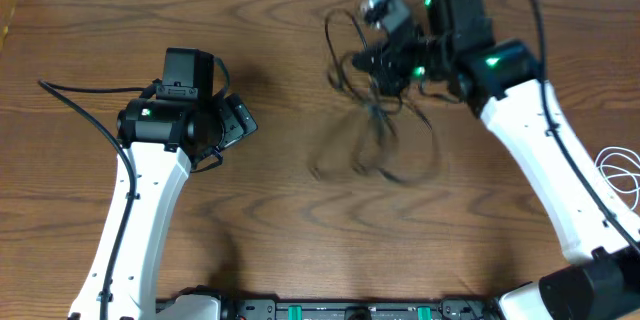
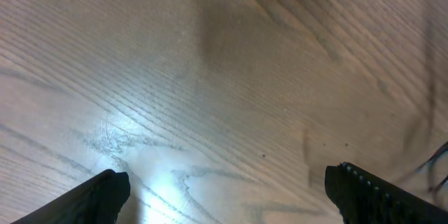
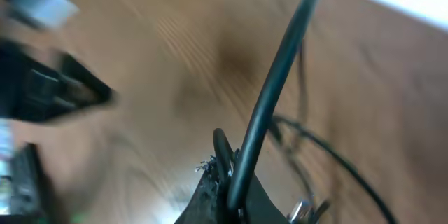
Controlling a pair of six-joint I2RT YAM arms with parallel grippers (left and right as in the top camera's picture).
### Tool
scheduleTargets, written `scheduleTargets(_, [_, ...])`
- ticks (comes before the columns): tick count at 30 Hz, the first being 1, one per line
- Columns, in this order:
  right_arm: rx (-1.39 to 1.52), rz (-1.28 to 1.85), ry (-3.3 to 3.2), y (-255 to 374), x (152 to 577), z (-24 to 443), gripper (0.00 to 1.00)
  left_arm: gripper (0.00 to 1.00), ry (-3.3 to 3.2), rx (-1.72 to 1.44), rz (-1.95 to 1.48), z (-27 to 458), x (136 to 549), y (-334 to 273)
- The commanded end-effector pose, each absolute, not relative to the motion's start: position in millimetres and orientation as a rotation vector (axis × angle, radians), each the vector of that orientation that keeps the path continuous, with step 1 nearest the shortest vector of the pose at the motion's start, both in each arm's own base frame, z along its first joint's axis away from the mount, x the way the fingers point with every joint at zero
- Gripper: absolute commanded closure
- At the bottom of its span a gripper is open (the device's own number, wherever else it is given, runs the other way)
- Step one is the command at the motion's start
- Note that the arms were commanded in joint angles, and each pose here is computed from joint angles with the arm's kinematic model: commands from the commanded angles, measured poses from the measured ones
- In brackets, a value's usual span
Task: Untangle cables
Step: 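Move the right gripper into the black cables and grasp a strand, then lift the black cables with the right gripper and bring left gripper in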
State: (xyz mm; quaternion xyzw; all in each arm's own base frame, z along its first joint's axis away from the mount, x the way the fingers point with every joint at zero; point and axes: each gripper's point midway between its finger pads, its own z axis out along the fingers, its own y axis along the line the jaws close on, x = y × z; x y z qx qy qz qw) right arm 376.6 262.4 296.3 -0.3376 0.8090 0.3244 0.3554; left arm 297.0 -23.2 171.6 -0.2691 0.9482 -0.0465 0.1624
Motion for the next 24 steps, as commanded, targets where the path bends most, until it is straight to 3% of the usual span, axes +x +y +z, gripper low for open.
scheduleTargets(1, [-0.928,0.970,1.907,272,350,366,0.99,0.05,2.700,-0.776,-0.127,172,296,-22])
scheduleTargets(3, [-0.896,0.908,1.942,264,351,367,0.99,0.05,2.698,-0.776,-0.127,172,296,-22])
scheduleTargets(9, [-0.673,0.461,2.396,202,358,281,0.99,0.05,2.705,-0.772,-0.140,172,295,-24])
scheduleTargets(12, [-0.697,0.501,2.438,207,350,267,0.99,0.05,2.773,-0.533,-0.441,177,296,-64])
scheduleTargets(16, [-0.719,0.571,2.390,216,346,279,0.99,0.05,2.686,0.079,-0.921,207,288,-128])
scheduleTargets(24, [-0.730,0.891,2.133,230,332,349,0.99,0.05,2.627,0.284,-0.884,187,291,-131])
